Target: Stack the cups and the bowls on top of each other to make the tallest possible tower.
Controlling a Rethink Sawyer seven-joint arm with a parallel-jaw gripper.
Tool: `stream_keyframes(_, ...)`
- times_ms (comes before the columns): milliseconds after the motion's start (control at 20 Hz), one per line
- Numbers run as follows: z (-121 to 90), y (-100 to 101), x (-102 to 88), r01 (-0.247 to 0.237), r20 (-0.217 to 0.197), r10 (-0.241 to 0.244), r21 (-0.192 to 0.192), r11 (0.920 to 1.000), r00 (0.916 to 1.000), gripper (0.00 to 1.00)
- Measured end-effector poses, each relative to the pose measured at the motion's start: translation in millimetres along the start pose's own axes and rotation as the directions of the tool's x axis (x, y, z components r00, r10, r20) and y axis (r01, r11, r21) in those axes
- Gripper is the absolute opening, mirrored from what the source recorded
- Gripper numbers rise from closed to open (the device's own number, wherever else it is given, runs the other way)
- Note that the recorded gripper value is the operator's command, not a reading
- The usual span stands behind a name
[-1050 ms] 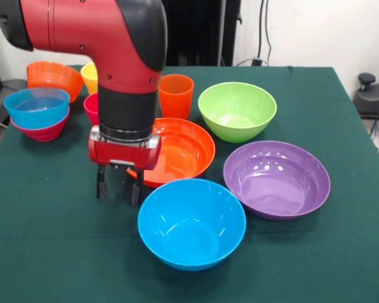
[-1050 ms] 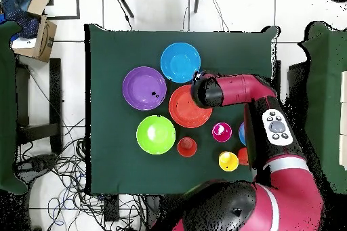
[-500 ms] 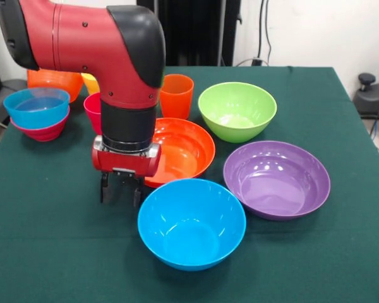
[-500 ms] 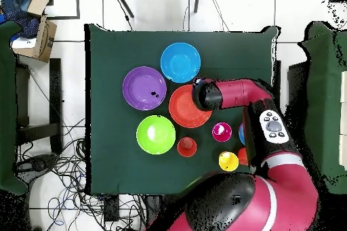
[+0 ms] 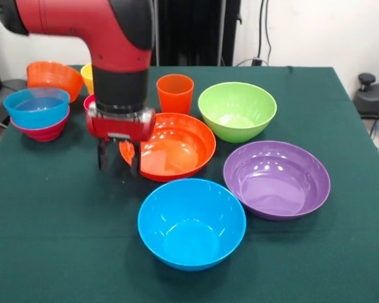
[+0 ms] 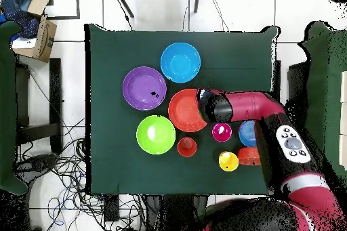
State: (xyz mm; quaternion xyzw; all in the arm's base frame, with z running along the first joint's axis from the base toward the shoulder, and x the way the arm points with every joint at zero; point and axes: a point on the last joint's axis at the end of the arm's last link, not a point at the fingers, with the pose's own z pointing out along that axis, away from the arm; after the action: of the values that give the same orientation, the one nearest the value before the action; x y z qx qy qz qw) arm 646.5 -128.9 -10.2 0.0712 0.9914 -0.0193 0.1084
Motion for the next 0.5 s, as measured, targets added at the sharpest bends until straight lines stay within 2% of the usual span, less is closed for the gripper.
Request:
stream_keyframes(150, -15.9, -7.4, 5.6, -0.015, -0.001, 0.015, -0.021, 0.9997, 0.9999, 1.0)
stream_keyframes(200, -26.5, -11.6, 8.6, -0.026, -0.003, 0.026, -0.042, 0.9988, 0.9997, 1.0)
stream_keyframes(300, -29.9, -12.4, 9.4, -0.027, -0.004, 0.026, -0.051, 0.9984, 0.9996, 1.0)
stream_keyframes(500, -42.8, -9.9, 13.8, 0.01, -0.03, -0.013, -0.095, 0.9955, 0.9995, 1.0)
